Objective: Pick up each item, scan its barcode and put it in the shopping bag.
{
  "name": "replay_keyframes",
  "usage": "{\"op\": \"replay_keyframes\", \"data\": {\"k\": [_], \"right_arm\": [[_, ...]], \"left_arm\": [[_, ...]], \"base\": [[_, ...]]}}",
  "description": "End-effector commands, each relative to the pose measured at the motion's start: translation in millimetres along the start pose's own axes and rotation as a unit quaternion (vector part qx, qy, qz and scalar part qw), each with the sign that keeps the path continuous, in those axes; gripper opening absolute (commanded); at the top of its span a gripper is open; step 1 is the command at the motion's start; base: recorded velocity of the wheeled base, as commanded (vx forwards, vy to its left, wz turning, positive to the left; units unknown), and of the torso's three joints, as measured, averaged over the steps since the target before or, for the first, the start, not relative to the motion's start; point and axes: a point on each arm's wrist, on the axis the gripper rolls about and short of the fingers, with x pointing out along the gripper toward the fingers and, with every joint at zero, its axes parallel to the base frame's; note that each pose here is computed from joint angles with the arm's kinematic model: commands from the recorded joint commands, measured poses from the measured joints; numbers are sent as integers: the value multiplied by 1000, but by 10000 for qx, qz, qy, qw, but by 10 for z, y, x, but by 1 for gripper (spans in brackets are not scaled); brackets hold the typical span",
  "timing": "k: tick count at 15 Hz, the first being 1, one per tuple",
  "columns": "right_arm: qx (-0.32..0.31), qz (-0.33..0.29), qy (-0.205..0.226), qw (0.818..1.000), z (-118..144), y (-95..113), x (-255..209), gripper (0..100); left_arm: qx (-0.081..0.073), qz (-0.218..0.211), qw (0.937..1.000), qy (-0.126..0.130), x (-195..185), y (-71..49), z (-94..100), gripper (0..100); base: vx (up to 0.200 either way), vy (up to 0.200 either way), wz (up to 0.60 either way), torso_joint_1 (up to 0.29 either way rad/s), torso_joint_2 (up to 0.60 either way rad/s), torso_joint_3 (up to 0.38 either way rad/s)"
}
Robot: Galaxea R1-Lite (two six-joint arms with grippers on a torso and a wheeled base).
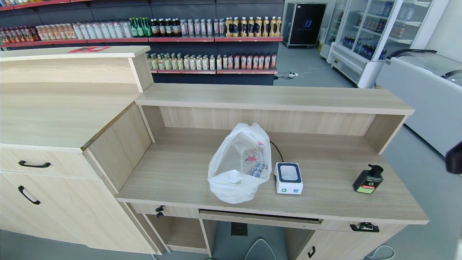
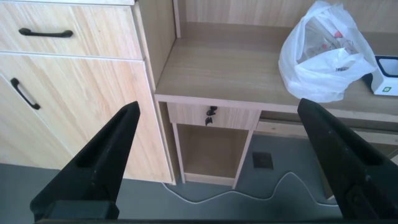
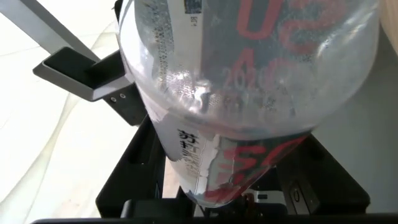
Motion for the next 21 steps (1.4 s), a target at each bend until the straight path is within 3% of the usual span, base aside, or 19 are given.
{"op": "replay_keyframes", "data": {"k": [1, 10, 16, 21], "right_arm": [[-102, 13, -10, 9999, 10, 65, -6, 0], [-35, -10, -9, 10000, -124, 118, -28, 0], [-184, -51, 14, 9998, -7, -184, 11, 0], [-152, -8, 42, 9999, 19, -259, 41, 0]], "left_arm": [[2, 3, 10000, -2, 0, 0, 0, 100], [2, 3, 10000, -2, 0, 0, 0, 100], [2, 3, 10000, -2, 0, 0, 0, 100], [2, 3, 10000, -2, 0, 0, 0, 100]], "base": [[0, 0, 0, 0, 0, 0], [0, 0, 0, 0, 0, 0], [0, 0, 0, 0, 0, 0], [0, 0, 0, 0, 0, 0]]}}
